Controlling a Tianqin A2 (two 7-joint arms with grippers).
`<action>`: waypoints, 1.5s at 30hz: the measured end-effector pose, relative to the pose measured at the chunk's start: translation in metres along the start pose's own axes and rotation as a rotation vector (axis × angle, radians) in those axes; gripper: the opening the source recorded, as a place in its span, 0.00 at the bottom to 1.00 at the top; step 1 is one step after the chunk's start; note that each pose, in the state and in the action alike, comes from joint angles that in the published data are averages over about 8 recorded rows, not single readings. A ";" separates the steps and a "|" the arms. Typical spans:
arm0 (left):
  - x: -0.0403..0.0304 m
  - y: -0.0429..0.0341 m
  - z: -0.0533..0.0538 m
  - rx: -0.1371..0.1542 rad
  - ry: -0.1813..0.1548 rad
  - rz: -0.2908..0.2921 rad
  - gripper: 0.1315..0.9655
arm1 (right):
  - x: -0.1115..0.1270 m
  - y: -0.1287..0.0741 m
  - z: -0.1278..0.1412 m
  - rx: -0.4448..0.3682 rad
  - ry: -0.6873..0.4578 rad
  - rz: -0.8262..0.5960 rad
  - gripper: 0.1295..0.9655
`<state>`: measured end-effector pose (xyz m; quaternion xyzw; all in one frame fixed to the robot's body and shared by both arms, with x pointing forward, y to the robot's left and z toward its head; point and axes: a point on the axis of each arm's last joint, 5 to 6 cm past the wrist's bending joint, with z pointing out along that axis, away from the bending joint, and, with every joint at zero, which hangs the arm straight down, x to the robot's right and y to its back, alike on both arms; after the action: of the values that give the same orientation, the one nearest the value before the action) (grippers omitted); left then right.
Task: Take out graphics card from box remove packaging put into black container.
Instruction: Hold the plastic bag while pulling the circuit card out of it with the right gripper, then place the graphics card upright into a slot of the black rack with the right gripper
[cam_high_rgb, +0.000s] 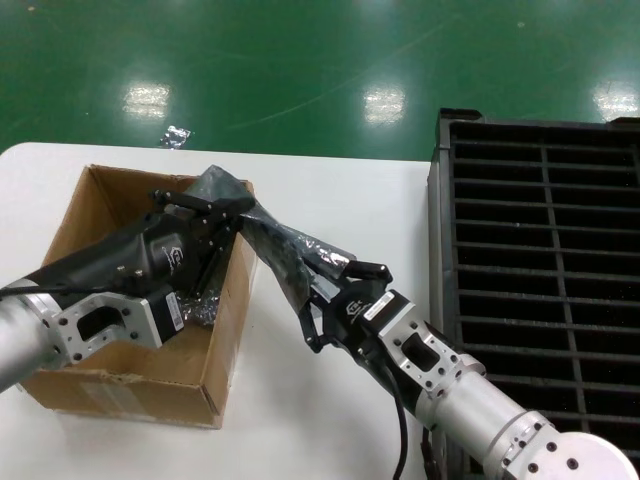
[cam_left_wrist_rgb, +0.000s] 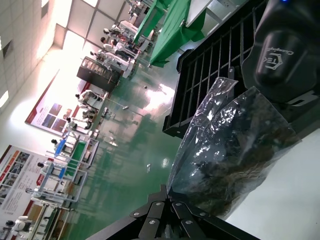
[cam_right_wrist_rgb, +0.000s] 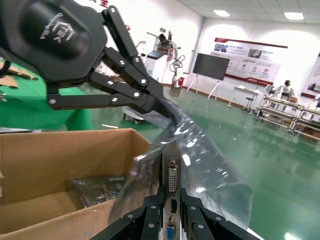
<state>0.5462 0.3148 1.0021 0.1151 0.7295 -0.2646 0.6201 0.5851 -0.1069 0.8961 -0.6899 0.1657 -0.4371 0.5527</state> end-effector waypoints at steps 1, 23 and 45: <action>0.0000 0.0000 0.000 0.000 0.000 0.000 0.01 | 0.000 0.000 0.000 0.001 0.004 0.000 0.07; 0.0000 0.0000 0.000 0.000 0.000 0.000 0.01 | 0.015 -0.024 -0.105 0.005 -0.095 -0.035 0.07; 0.0000 0.0000 0.000 0.000 0.000 0.000 0.01 | 0.092 -0.024 -0.249 -0.143 0.094 -0.040 0.07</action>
<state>0.5462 0.3148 1.0021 0.1151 0.7295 -0.2646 0.6201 0.4352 -0.3187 0.9581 -0.7097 0.2084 -0.4669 0.4847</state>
